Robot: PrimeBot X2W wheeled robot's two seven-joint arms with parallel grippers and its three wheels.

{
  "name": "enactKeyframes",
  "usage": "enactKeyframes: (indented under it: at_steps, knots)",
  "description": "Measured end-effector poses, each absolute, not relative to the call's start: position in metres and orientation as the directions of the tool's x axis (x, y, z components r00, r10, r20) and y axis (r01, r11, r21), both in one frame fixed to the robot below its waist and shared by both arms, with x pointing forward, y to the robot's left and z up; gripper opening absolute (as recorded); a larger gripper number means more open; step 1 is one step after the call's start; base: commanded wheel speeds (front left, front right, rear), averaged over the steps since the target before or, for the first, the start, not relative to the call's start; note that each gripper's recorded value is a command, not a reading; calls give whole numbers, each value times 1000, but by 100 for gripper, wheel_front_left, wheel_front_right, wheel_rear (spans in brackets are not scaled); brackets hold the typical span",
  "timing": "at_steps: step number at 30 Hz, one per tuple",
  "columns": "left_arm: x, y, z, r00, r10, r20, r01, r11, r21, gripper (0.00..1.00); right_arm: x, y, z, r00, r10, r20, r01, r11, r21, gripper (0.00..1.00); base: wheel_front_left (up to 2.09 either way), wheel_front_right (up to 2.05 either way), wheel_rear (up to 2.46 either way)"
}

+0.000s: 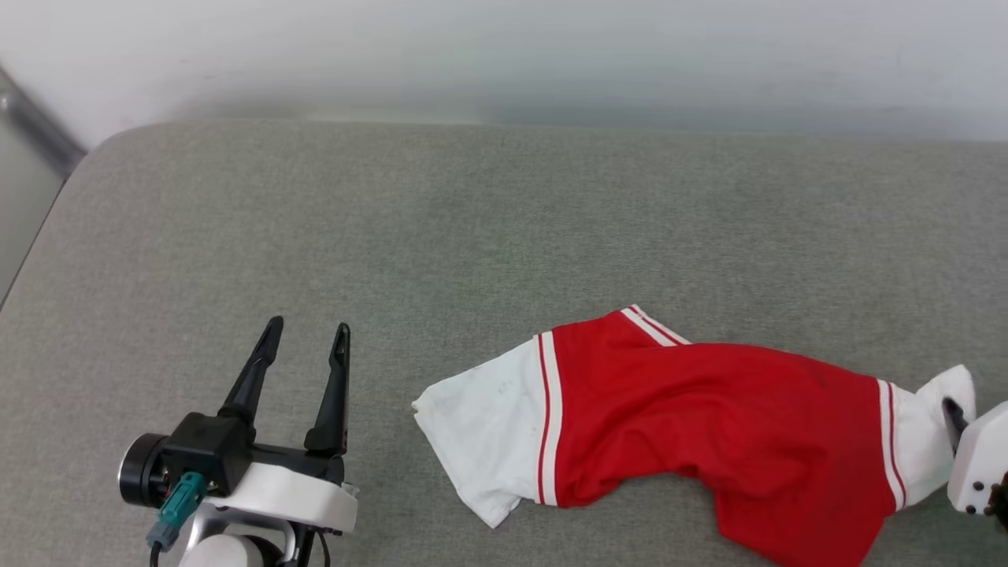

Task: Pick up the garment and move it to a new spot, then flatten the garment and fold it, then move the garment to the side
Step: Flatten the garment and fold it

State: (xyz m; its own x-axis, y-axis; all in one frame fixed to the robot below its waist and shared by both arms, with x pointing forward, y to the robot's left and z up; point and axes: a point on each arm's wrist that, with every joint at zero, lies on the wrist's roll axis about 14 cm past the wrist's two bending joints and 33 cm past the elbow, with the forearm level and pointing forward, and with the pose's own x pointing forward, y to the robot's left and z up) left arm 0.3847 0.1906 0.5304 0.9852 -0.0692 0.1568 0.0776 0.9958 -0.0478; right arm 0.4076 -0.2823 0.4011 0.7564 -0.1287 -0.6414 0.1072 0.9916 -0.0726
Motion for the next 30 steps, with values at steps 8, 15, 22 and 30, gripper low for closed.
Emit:
enactKeyframes:
  at_steps: [8,15,22,30]
  knots:
    - [382,184,538,979,-91,181,102,993,-55,100,417,-289,465,918,-151,-366,110,985,-131,100,0,0,0]
    - [385,172,527,982,-144,121,155,984,-87,100,400,-276,490,964,-143,-224,124,987,-99,100,0,0,0]
    - [392,148,470,906,-299,-299,264,953,-152,100,395,-273,499,970,-154,-187,141,987,-83,100,0,0,0]
    - [385,135,433,714,-338,-613,313,937,-153,100,399,-277,490,959,-177,-219,156,981,-112,100,0,0,0]
